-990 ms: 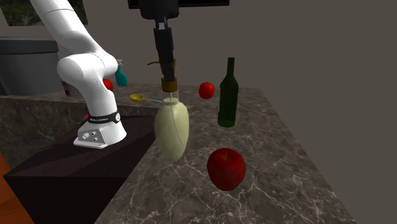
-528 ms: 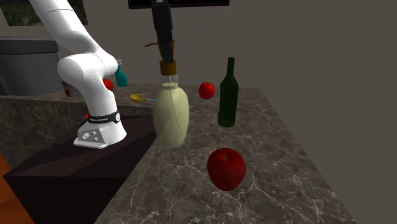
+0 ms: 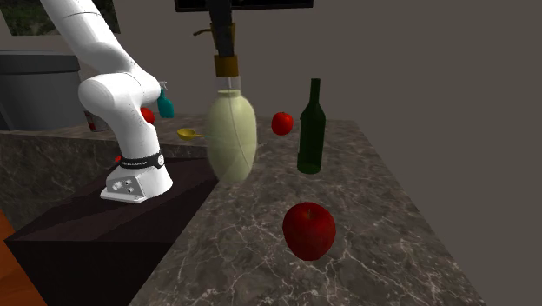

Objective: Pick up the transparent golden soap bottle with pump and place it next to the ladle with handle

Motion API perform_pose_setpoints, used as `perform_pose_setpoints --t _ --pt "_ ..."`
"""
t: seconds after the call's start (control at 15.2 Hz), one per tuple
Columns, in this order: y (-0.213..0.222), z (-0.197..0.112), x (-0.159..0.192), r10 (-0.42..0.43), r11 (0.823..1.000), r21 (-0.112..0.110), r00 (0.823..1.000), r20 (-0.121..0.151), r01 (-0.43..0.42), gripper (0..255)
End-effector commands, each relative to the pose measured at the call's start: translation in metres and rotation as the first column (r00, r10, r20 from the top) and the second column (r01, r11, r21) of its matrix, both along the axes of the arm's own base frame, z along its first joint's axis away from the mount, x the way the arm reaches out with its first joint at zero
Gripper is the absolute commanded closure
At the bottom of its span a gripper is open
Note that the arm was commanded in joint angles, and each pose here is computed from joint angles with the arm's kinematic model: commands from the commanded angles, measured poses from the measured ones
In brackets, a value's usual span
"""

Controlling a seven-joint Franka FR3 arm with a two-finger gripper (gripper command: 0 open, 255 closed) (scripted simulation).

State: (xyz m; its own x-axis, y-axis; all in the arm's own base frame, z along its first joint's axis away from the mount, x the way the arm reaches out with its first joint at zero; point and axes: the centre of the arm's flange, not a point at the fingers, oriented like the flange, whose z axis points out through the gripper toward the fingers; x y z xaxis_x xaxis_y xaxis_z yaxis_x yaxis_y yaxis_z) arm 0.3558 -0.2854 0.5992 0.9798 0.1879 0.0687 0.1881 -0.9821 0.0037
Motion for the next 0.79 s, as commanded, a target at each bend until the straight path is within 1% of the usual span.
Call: perform_pose_setpoints --t 0.0,0.73 --pt "0.000 0.012 0.001 0.000 1.000 0.000 1.000 0.000 0.000 255" --pt "0.000 0.070 0.001 0.000 1.000 0.000 1.000 0.000 0.000 255"
